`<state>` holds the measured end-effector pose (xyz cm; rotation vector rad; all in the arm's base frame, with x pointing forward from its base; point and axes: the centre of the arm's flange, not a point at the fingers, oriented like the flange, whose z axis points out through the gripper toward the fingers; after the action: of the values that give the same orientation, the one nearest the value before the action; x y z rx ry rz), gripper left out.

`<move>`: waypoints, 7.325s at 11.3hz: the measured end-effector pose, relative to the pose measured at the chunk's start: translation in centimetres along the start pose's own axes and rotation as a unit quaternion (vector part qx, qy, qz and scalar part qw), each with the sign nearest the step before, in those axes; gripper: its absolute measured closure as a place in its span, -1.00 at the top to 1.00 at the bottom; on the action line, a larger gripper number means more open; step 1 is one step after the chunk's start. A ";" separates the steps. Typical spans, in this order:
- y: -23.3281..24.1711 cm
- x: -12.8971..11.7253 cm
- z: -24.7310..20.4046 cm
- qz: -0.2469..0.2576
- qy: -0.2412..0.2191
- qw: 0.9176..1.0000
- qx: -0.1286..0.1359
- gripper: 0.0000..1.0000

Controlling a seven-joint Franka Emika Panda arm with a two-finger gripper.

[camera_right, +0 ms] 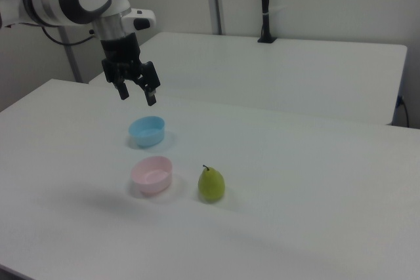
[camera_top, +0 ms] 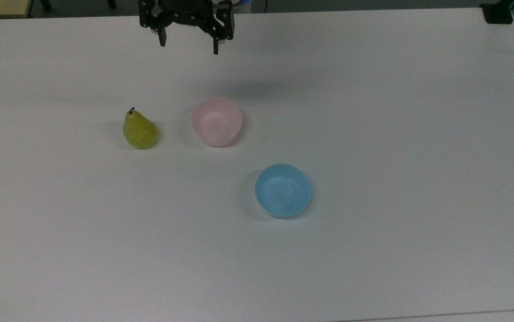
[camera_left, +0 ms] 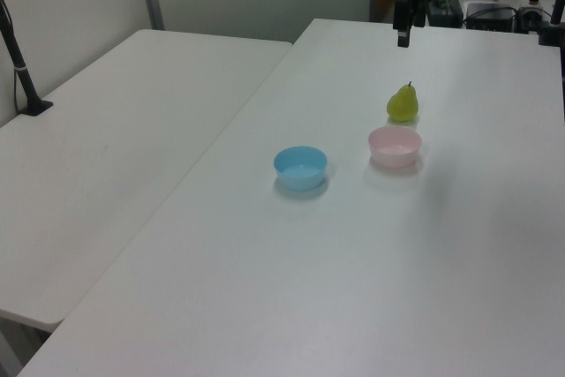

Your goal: Place the pear in the bowl

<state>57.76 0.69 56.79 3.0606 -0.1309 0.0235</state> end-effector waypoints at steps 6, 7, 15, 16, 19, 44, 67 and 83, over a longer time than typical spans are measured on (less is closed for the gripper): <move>0.0 0.0 0.0 0.000 0.000 1.000 0.000 1.00; 0.0 0.0 0.0 0.000 0.000 1.000 0.000 1.00; 6.9 0.8 1.2 -0.046 -0.001 0.999 -0.002 1.00; 9.0 1.4 2.0 -0.035 0.005 0.999 -0.004 1.00; 12.1 2.8 5.4 -0.036 -0.003 0.999 -0.007 1.00; 11.6 6.3 21.0 -0.102 -0.039 0.994 -0.025 0.59; -3.9 0.7 16.6 -0.139 -0.029 0.990 -0.009 0.59; -5.3 1.5 21.5 -0.147 -0.023 0.989 -0.011 1.00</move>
<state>59.99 4.09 34.99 3.0257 0.3167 -0.0664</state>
